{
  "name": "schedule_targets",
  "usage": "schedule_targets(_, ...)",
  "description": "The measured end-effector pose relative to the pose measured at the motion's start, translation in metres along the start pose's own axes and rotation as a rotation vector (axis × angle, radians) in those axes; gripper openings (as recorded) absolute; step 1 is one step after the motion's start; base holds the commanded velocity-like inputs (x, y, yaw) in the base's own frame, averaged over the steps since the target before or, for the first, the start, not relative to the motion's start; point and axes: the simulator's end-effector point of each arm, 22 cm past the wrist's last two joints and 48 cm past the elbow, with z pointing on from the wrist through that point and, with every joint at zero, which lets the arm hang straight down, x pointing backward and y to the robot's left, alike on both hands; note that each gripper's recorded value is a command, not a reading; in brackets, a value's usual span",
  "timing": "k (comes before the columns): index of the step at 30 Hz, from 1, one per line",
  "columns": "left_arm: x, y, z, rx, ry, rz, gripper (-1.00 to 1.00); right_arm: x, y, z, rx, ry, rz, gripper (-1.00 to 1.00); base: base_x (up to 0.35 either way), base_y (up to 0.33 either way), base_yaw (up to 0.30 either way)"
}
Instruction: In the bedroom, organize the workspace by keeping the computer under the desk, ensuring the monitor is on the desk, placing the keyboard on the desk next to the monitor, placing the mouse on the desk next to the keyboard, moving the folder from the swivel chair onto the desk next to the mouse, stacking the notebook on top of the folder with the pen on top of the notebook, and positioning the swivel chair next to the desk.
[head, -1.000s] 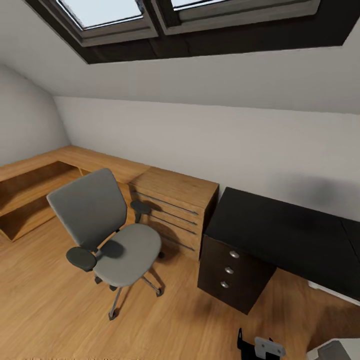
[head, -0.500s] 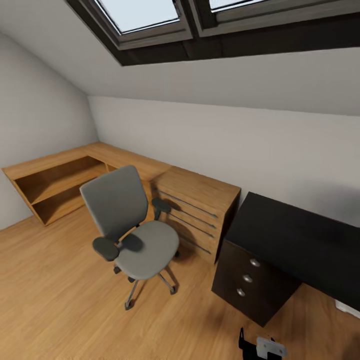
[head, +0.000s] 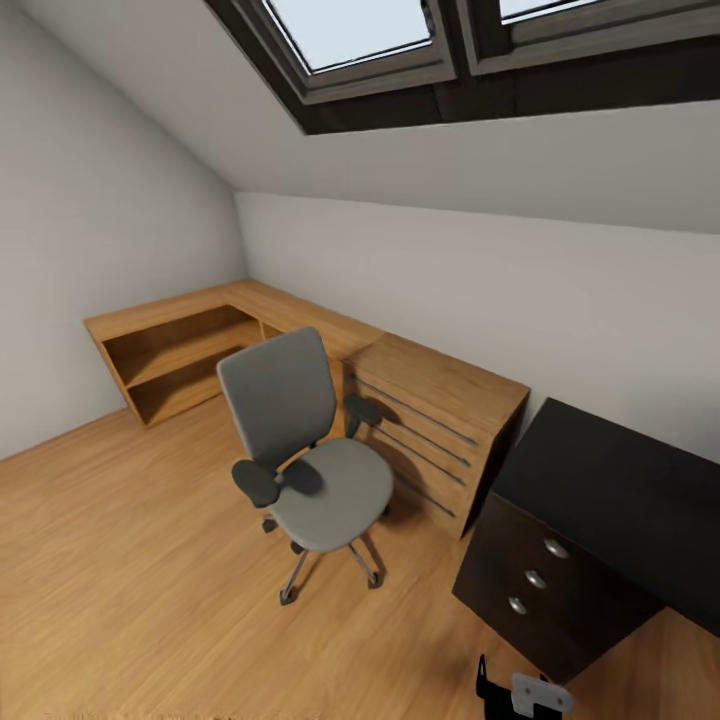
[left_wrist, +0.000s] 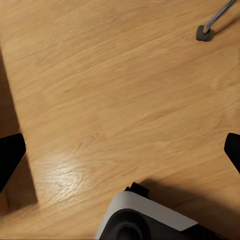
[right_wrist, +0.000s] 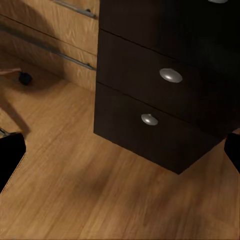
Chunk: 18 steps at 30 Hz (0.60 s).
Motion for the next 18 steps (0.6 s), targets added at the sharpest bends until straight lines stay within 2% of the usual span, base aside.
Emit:
schedule_targets(5,0.0002,-0.0007,-0.0001,0.002,0.0,0.003,1.0,0.0007,0.0,0.0,0.0,0.003,-0.001,1.0,0.0,0.0,0.172)
schedule_targets(14,0.0004,-0.0009,-0.0002,0.003,0.001,0.004,1.0,0.0009,-0.0004,0.0002,-0.002,0.004,-0.001,1.0,0.0,0.0,0.024)
schedule_targets(18,0.0006,-0.001,-0.0003,0.004,0.001,0.005,1.0,0.0008,-0.001,0.0003,0.001,0.004,0.0,1.0,0.0,0.0,0.21)
